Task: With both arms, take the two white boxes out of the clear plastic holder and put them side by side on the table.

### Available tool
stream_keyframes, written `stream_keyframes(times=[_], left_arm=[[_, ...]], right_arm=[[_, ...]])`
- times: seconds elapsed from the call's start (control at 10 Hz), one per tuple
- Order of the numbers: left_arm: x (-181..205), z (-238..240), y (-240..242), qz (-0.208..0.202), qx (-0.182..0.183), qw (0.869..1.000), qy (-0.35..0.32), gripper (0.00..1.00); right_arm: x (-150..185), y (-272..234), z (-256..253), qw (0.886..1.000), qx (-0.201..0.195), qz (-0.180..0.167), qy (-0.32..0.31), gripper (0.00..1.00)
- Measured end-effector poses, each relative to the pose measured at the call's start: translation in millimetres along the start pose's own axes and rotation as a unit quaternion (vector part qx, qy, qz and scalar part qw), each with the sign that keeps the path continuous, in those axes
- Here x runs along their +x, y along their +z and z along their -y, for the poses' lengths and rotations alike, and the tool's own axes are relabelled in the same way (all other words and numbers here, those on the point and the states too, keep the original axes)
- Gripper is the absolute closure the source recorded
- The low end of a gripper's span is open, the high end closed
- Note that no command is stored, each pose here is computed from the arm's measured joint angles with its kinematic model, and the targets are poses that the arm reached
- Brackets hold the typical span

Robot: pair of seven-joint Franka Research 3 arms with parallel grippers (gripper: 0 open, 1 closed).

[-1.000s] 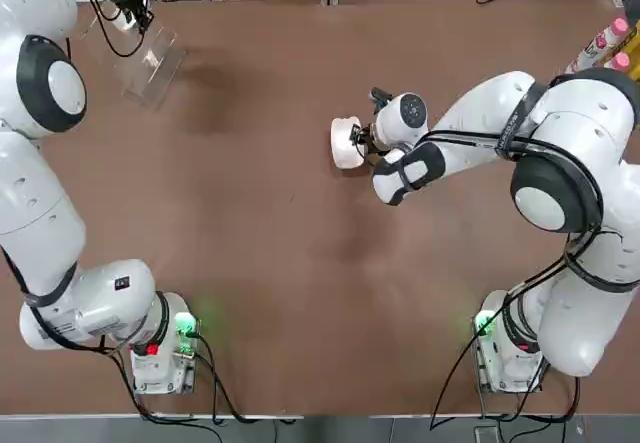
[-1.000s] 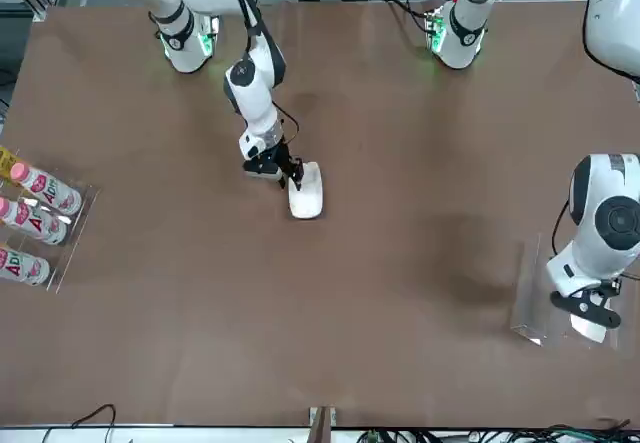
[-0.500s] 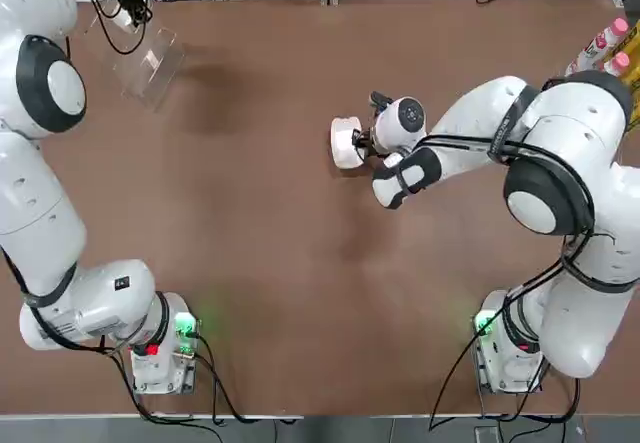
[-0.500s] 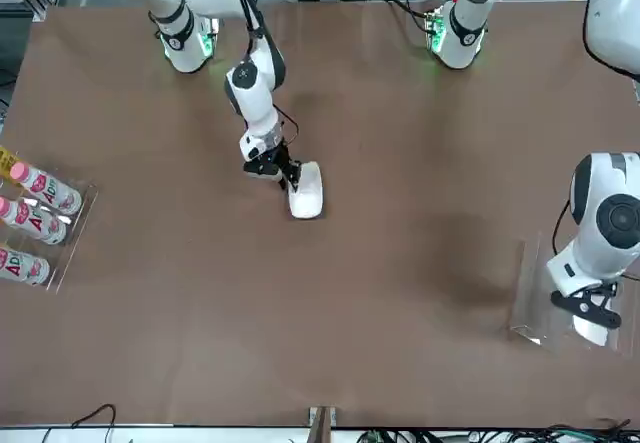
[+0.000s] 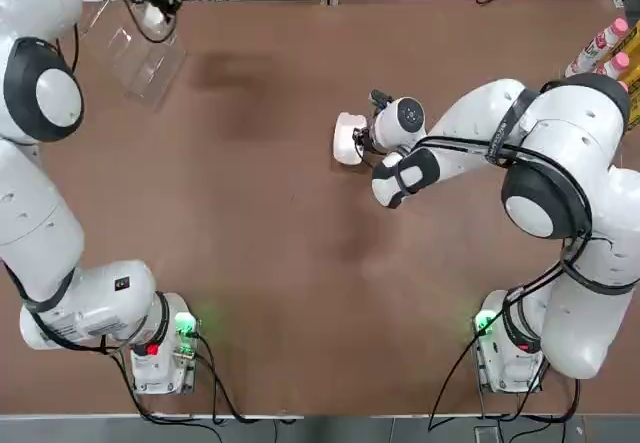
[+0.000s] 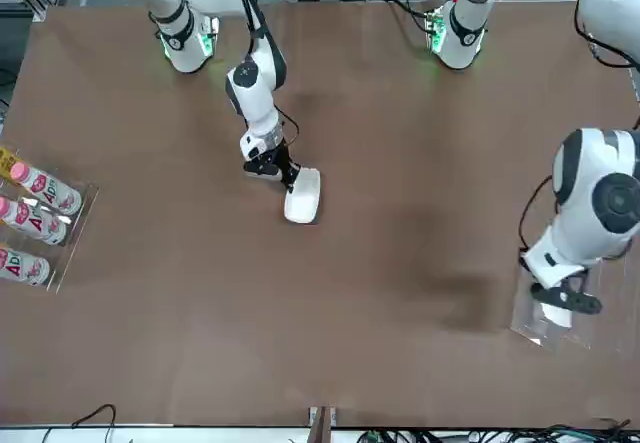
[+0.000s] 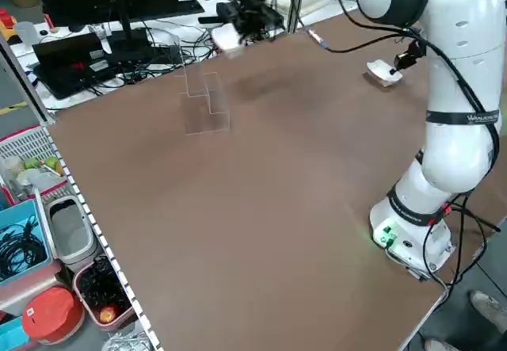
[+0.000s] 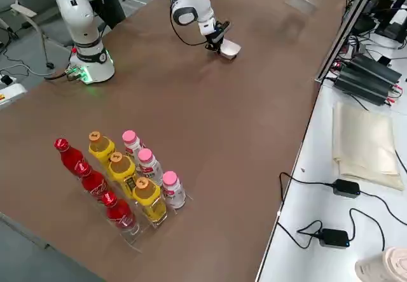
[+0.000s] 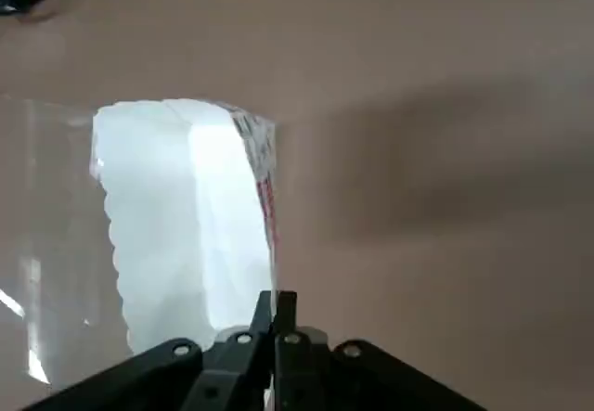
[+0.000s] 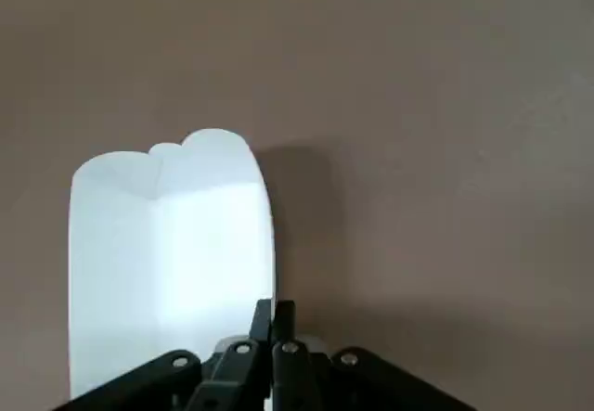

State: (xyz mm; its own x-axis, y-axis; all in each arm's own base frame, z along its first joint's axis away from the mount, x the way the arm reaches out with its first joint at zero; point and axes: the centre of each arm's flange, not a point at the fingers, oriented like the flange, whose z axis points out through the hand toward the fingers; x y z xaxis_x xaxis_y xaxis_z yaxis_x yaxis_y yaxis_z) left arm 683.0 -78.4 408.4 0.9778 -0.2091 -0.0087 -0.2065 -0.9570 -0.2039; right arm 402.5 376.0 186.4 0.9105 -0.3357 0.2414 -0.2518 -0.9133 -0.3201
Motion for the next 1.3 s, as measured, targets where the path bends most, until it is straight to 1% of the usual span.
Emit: stream_keyframes(times=[0.1,0.2,0.3,0.4,0.5,0.6,0.7,0.8,0.9,1.1,1.2,1.3], left_arm=[[-4,-46,-15,0.012,-0.011,1.000,-0.022,0.98],[-11,-88,-28,0.022,-0.020,0.999,-0.039,0.98],[-19,-126,-37,0.030,-0.027,0.998,-0.052,0.98],[-26,-164,-42,0.037,-0.038,0.996,-0.066,0.98],[-34,-203,-45,0.045,-0.051,0.995,-0.076,0.98],[-44,-247,-48,0.052,-0.064,0.993,-0.081,0.98],[-55,-289,-49,0.053,-0.073,0.992,-0.084,0.98],[-66,-334,-48,0.048,-0.084,0.992,-0.084,0.98],[-78,-379,-40,0.045,-0.100,0.990,-0.084,0.98],[-101,-459,-13,0.048,-0.133,0.987,-0.080,0.98],[-109,-489,3,0.049,-0.136,0.986,-0.079,0.98],[-109,-509,22,0.048,-0.141,0.986,-0.077,0.98]], right_arm=[[8,-1,-2,1.000,-0.001,-0.006,0.006,0.98],[24,-5,-7,1.000,-0.006,-0.013,0.018,0.98],[46,-13,-11,0.999,-0.020,-0.013,0.038,0.98],[79,-30,-17,0.997,-0.040,-0.008,0.064,0.98],[116,-54,-20,0.994,-0.061,0.005,0.094,0.98],[151,-83,-21,0.989,-0.081,0.028,0.121,0.98],[177,-108,-17,0.985,-0.092,0.045,0.138,0.98],[198,-127,-13,0.982,-0.096,0.051,0.153,0.98],[217,-139,-13,0.978,-0.101,0.052,0.175,0.98],[249,-149,-34,0.965,-0.091,0.057,0.237,0.98],[258,-148,-44,0.958,-0.087,0.054,0.268,0.98],[265,-146,-52,0.947,-0.086,0.043,0.306,0.98]])
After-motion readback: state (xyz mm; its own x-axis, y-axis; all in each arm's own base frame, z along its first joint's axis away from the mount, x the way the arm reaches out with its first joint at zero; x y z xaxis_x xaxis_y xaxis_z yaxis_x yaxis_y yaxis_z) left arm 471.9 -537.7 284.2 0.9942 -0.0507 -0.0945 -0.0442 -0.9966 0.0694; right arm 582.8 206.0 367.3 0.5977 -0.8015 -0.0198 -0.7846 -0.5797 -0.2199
